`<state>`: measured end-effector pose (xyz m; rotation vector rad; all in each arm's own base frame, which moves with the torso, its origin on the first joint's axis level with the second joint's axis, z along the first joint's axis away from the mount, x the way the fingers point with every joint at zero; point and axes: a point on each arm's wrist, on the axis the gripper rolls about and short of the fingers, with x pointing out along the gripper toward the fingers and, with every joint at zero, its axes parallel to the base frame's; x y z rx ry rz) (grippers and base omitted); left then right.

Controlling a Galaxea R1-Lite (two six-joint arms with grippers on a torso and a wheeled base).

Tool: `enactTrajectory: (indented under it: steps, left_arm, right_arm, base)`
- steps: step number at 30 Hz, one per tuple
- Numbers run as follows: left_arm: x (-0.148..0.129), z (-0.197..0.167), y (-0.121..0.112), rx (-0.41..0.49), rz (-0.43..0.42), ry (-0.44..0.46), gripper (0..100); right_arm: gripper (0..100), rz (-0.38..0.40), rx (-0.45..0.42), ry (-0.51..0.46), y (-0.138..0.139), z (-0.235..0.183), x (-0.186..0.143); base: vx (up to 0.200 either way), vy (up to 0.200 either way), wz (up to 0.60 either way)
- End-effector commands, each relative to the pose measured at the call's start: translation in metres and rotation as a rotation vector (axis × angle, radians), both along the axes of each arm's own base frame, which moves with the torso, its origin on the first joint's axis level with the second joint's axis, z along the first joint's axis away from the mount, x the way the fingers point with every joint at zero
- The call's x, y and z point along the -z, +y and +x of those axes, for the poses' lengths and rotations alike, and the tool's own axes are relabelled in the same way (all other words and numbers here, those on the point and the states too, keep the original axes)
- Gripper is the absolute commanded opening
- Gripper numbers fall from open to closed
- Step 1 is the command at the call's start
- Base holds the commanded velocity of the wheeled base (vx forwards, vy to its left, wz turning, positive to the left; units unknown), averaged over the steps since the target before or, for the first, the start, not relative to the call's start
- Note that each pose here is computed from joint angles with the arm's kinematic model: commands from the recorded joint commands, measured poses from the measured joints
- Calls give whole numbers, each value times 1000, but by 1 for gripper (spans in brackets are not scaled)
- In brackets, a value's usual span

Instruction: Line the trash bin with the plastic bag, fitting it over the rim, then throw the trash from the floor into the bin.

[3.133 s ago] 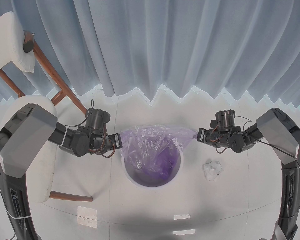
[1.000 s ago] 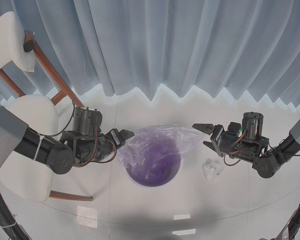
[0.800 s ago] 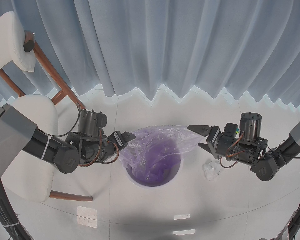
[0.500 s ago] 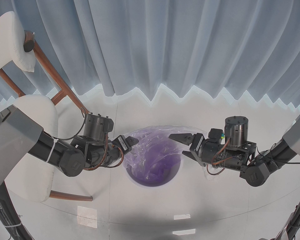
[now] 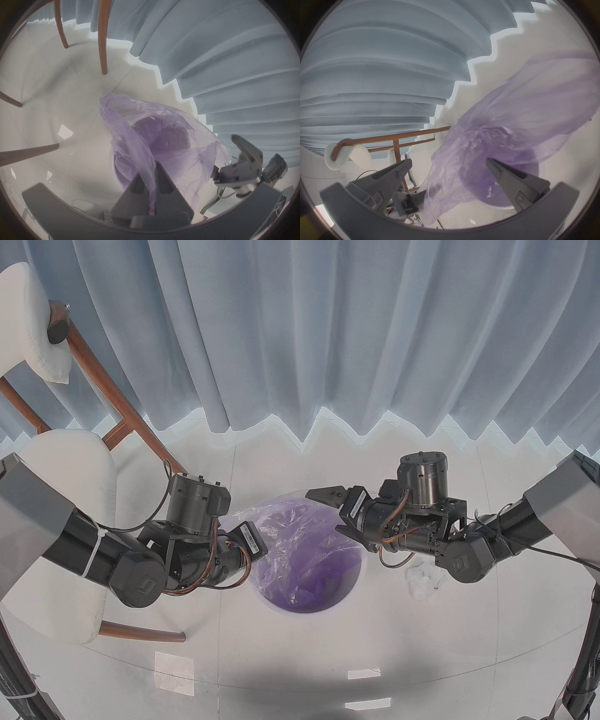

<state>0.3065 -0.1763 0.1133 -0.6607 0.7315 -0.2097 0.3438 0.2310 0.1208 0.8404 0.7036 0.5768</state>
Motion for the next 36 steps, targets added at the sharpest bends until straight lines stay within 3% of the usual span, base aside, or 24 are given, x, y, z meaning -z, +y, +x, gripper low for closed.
enactTrajectory:
  steps: [1,8,9,15,16,19,22,28,36]
  left_arm:
    - [-5,-14,-3,28,3,-5,0]
    - [-11,-17,-2,33,-6,-20,0]
    - [-9,-18,-1,30,-1,-13,0]
    - [1,-22,10,40,71,-2,0]
    - [10,-26,19,47,140,1,0]
    - [16,-34,25,84,203,-1,0]
    - [13,-37,23,101,202,-21,0]
    - [30,-47,23,126,247,45,0]
    - [64,-57,25,195,381,125,0]
  right_arm:
    - [100,-23,3,37,11,16,7]
    - [100,-64,33,75,13,20,15]
    - [0,-75,55,72,13,20,16]
    - [0,-107,73,68,-2,8,8]
    - [0,-136,82,48,-20,-1,-1]
    - [0,-194,71,33,-40,-20,-1]
    - [0,-235,48,20,-49,-35,-1]
    - [0,-360,-18,112,-67,-72,38]
    - [0,-382,-38,134,-67,-83,78]
  base:
    - [0,0,0]
    - [0,0,0]
    - [0,0,0]
    - [0,0,0]
    - [0,0,0]
    - [0,0,0]
    - [0,0,0]
    - [0,0,0]
    - [0,0,0]
